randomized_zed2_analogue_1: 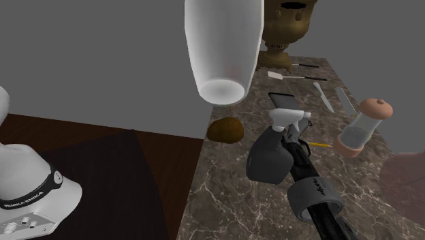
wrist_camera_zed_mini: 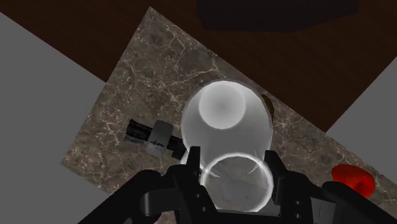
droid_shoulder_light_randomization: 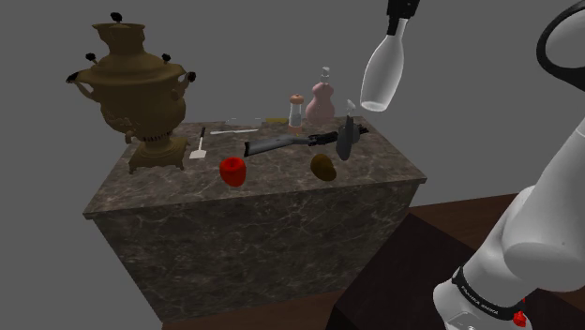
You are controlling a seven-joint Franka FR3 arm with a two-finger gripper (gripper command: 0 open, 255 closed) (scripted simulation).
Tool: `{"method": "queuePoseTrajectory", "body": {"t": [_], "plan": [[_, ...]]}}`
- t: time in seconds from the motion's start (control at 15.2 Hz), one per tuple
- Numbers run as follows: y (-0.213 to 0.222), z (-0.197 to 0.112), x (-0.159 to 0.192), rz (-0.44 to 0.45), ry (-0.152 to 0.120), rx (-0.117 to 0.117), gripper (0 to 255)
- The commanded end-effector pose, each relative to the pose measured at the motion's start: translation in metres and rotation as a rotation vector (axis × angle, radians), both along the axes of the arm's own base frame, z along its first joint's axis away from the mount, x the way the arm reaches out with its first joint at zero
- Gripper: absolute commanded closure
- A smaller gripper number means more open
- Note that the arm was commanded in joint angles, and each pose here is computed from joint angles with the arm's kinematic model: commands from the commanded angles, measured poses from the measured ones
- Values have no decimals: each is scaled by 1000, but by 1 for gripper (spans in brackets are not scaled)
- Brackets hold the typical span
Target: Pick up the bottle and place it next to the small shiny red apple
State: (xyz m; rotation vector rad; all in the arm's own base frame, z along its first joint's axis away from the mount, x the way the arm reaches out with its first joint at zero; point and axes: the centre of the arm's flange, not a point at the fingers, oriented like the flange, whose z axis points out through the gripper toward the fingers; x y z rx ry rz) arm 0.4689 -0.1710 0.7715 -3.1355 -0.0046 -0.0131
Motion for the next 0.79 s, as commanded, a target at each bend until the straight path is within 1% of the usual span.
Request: {"method": "queuePoseTrajectory", "body": {"t": [0.0, 0.73], "plan": [[22, -10, 13, -2, -1, 0, 255], [140, -58, 82, -2, -1, 0, 255]]}}
